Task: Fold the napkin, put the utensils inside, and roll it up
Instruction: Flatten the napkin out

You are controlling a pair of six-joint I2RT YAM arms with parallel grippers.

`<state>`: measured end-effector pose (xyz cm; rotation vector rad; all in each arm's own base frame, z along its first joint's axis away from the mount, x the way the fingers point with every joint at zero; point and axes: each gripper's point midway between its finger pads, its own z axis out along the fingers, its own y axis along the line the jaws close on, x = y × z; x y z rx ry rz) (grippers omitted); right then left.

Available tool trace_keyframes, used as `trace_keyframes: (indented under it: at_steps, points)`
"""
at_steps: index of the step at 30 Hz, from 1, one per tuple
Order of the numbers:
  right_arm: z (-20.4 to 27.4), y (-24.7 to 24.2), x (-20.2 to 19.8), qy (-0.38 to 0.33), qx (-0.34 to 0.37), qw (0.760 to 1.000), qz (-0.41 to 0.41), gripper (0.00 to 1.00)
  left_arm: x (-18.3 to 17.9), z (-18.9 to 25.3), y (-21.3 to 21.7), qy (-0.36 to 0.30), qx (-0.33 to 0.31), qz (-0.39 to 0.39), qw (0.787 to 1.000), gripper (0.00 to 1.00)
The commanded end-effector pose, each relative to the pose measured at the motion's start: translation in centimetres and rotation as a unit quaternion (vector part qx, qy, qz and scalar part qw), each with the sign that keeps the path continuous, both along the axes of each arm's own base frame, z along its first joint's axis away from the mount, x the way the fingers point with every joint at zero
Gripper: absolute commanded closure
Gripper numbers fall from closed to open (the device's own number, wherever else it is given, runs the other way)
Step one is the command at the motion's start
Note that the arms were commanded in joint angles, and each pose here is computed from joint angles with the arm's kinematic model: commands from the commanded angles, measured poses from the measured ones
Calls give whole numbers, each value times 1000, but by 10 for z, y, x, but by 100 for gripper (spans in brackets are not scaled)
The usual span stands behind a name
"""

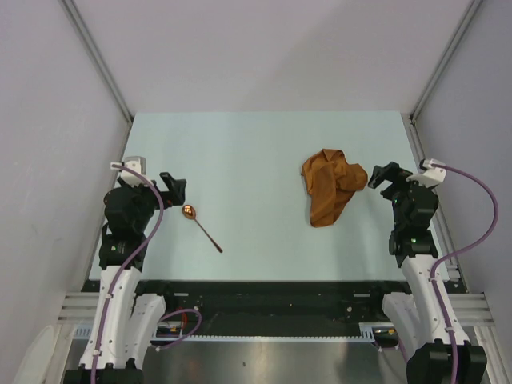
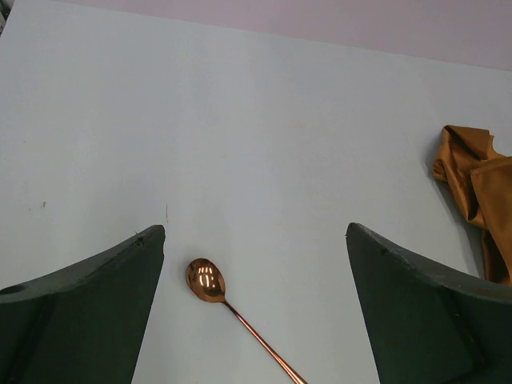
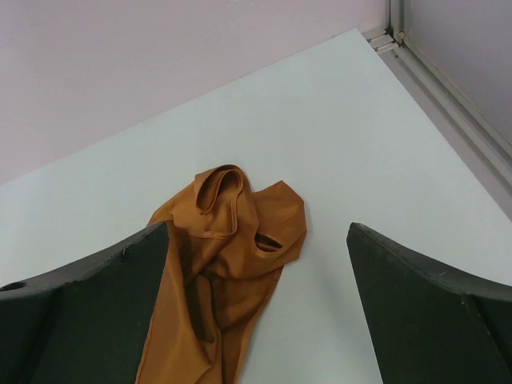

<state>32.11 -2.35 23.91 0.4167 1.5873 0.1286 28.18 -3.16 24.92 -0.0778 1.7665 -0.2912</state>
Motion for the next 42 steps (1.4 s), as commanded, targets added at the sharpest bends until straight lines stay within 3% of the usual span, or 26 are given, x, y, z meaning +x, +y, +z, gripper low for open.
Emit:
trace_keyframes:
  at_steps: [1,8,10,11,12,16,24,30,36,39,42]
  points:
    - [30,5,1,-34,-14,999,17,0,1,24,2,-28,-2,7,1000,0]
    - [25,69,24,43,-79,990,104,0,9,20,-6,-15,-46,-3,999,0]
    - [-3,113,29,105,-114,977,148,2,11,11,-11,-4,-67,-8,998,0]
    - [7,131,33,106,-122,973,164,3,13,10,-13,-4,-79,-11,997,0]
    - [-22,157,38,150,-139,959,195,4,14,3,-16,5,-84,-14,996,0]
    - [-75,196,43,253,-159,927,225,15,16,-10,-25,28,-106,-21,994,0]
    - [-140,211,44,364,-223,884,190,23,4,-49,-81,93,-130,-83,984,0]
    - [-157,196,43,385,-329,857,96,27,-3,-66,-104,114,-155,-104,976,0]
    - [-171,190,35,402,-355,841,75,32,-5,-68,-110,122,-154,-113,974,0]
    - [-173,187,32,405,-363,836,71,37,-4,-66,-110,118,-152,-115,975,0]
    - [-169,184,30,405,-370,833,65,49,-3,-67,-111,121,-152,-115,974,0]
